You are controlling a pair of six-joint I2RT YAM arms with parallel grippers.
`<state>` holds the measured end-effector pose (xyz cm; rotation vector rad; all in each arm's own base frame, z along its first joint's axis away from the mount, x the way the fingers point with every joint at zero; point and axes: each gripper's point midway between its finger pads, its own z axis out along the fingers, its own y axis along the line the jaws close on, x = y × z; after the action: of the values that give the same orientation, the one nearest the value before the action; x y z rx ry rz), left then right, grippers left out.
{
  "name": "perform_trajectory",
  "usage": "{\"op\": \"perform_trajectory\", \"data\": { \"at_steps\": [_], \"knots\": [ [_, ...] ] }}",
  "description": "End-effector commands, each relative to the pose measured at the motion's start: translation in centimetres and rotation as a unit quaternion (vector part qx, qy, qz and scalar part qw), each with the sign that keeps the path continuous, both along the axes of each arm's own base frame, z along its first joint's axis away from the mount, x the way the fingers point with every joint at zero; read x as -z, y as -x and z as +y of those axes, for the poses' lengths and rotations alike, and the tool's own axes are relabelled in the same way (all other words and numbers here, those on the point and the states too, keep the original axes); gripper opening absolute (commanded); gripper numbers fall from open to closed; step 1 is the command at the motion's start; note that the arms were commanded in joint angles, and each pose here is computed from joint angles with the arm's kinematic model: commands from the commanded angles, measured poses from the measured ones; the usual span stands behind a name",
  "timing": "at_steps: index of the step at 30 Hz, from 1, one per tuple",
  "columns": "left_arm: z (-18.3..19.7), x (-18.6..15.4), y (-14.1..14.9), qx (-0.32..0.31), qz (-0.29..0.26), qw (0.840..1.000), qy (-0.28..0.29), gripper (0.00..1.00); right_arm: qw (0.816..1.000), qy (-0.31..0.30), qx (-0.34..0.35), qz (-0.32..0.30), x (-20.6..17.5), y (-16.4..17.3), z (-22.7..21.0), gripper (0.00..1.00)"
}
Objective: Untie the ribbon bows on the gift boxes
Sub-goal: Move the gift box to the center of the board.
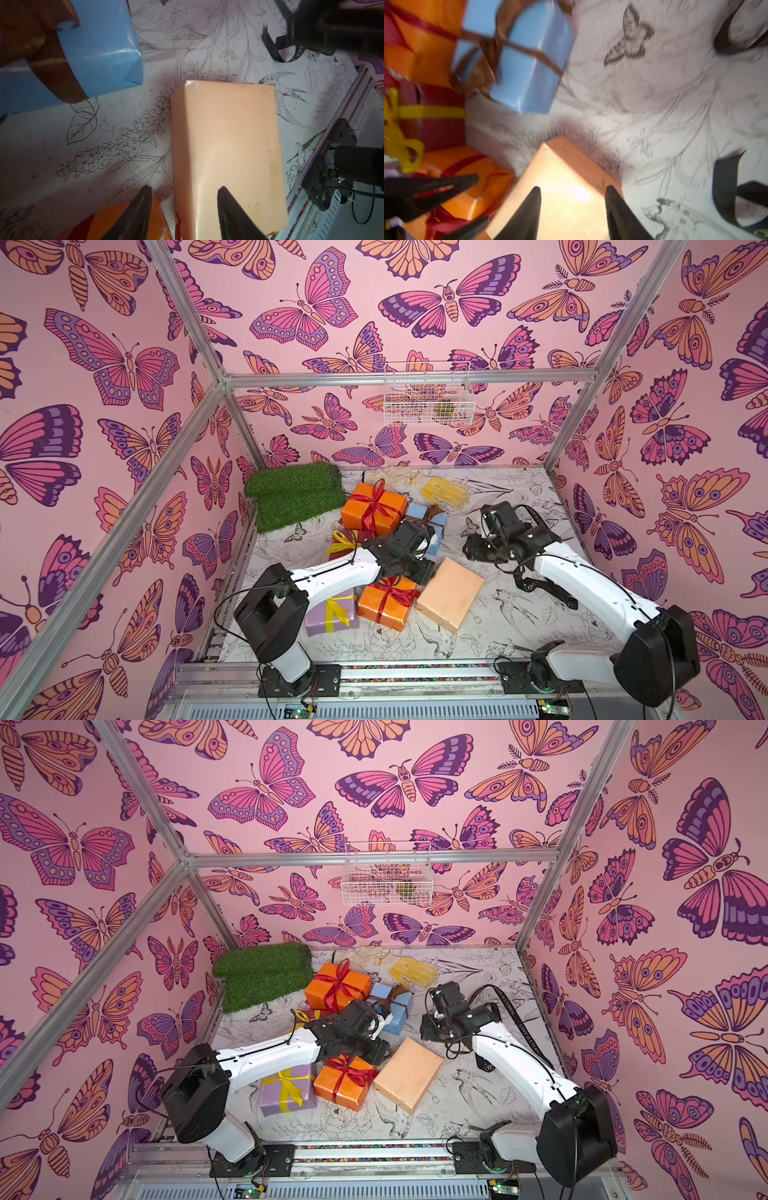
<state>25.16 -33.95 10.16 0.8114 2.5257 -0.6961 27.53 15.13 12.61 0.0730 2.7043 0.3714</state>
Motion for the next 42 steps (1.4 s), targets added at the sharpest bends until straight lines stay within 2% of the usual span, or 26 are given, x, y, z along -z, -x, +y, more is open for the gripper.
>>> {"op": "perform_trajectory", "data": {
  "at_steps": [1, 7, 13, 20, 25, 32, 37, 42],
  "knots": [
    [-0.6, 0.9, 0.6, 0.024, 0.014, 1.0, -0.009, 0.54, 0.999, 0.015, 0.037, 0.025, 1.6, 1.9, -1.0, 0.52],
    [-1.4, 0.8, 0.7, 0.039, 0.021, 0.999, 0.002, 0.55, 0.999, 0.015, 0.04, 0.029, 2.5, 4.8, -0.7, 0.59],
    [-2.4, 1.7, 1.0, 0.051, 0.044, 0.998, 0.006, 0.55, 0.997, -0.016, 0.063, 0.041, 4.1, 7.2, -0.9, 0.59],
    [-2.2, 2.7, 1.2, 0.027, 0.063, 0.998, -0.003, 0.55, 0.995, -0.066, 0.045, 0.066, 5.6, 8.5, 0.5, 0.59],
    [-3.3, 2.7, 1.9, 0.036, 0.089, 0.995, 0.011, 0.54, 0.991, -0.109, 0.044, 0.057, 5.8, 7.8, 2.1, 0.57],
    [-5.1, 2.2, 2.2, 0.04, 0.105, 0.993, 0.027, 0.49, 0.993, -0.095, 0.062, 0.032, 5.4, 6.1, 1.5, 0.51],
    [-5.9, 2.0, 1.3, 0.03, 0.097, 0.994, 0.039, 0.48, 0.993, -0.086, 0.083, 0.021, 5.2, 4.5, -0.2, 0.49],
    [-8.6, 1.4, -0.6, 0.029, 0.085, 0.993, 0.072, 0.46, 0.992, -0.082, 0.098, 0.018, 5.0, 1.8, -2.5, 0.48]
  ]
}}
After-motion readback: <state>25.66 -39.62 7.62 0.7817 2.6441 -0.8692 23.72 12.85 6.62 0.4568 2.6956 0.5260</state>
